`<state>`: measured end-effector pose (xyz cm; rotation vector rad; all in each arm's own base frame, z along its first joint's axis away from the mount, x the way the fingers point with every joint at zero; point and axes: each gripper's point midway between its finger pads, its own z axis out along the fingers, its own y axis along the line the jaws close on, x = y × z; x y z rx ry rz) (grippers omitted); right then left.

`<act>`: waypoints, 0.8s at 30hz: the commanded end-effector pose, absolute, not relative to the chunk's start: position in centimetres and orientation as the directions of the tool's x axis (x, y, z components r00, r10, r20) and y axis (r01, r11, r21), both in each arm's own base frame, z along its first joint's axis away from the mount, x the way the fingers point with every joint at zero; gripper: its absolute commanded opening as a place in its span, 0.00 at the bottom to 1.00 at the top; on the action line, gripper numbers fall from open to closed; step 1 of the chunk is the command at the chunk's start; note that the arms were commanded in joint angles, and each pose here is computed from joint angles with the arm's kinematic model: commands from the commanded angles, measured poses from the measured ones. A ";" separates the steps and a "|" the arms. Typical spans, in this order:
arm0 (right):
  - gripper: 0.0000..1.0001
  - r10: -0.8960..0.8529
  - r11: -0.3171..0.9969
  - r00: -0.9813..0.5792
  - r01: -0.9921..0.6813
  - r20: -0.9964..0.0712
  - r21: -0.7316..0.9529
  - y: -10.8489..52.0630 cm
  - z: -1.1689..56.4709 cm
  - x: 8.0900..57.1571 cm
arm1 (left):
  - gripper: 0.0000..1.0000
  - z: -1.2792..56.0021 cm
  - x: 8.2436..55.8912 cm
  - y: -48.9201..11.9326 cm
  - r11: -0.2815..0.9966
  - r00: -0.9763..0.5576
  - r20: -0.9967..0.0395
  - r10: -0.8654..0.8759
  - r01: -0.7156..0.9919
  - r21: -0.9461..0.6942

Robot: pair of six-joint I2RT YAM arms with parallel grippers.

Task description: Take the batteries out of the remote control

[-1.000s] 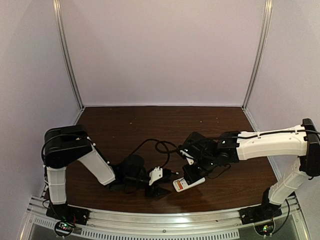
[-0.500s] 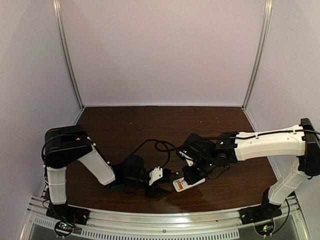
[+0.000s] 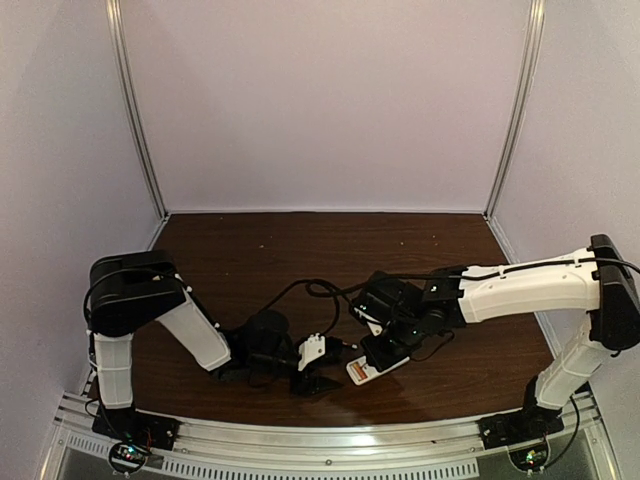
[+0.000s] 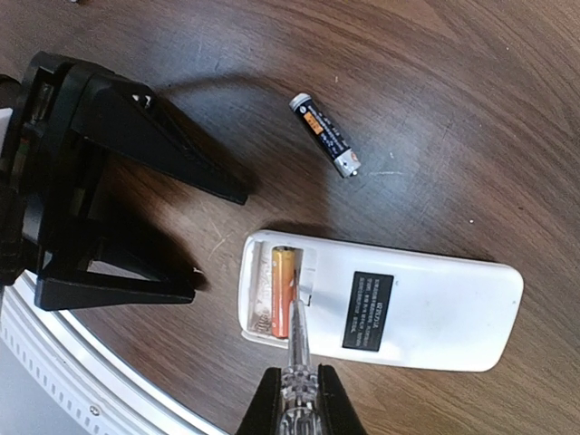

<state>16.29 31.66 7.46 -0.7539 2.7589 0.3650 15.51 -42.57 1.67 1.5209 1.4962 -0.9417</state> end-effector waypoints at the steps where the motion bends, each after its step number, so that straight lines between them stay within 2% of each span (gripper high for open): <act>1: 0.00 -0.496 0.826 -0.817 -0.548 -0.293 0.129 31.4 7.2 16.1 | 0.61 1.5 15.4 -42.7 0.003 0.034 -0.917 0.398 0.999 0.039; 19: 0.00 -0.490 0.826 -0.815 -0.547 -0.308 0.132 31.5 8.8 16.3 | 0.61 1.8 15.3 -42.9 -0.005 0.034 -0.921 0.387 0.999 0.034; 24: 0.00 -0.488 0.827 -0.816 -0.546 -0.308 0.137 31.5 8.9 16.0 | 0.67 1.7 15.0 -43.4 0.001 0.035 -0.922 0.387 0.999 0.038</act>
